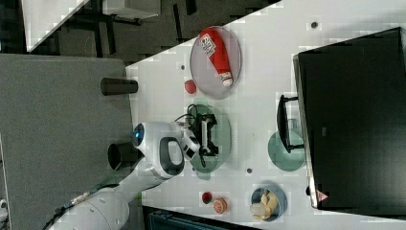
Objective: Drag strainer left to right.
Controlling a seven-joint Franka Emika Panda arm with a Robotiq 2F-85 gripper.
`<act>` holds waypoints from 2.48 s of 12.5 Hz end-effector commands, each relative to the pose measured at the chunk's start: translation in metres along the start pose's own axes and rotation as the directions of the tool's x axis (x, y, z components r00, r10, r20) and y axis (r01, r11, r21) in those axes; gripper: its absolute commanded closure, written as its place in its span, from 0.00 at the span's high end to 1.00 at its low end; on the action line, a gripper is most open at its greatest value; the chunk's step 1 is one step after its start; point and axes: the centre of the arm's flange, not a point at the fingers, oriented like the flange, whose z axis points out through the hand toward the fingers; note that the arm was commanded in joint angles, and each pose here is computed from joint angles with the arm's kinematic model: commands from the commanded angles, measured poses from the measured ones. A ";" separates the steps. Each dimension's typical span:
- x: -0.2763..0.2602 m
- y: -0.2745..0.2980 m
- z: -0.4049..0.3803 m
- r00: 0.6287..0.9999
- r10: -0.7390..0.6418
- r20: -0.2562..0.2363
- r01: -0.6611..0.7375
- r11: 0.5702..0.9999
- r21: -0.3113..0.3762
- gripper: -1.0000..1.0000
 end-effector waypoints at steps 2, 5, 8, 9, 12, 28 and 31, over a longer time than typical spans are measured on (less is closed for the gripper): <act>0.068 -0.011 -0.010 1.000 0.025 -0.008 -0.024 0.999 0.025 1.00; 0.096 -0.014 -0.010 0.999 0.028 -0.016 -0.027 0.999 0.043 1.00; 0.125 -0.012 -0.008 0.999 -0.035 -0.031 0.036 0.999 0.037 1.00; 0.135 -0.012 -0.008 0.999 -0.033 -0.035 0.035 0.999 0.037 1.00; 0.157 -0.010 -0.007 0.998 -0.031 -0.045 0.032 0.999 0.036 1.00; 0.111 0.000 -0.375 0.856 -0.514 -0.058 0.516 0.857 0.015 1.00; 0.112 0.016 -0.440 0.793 -0.605 -0.072 0.609 0.790 0.068 1.00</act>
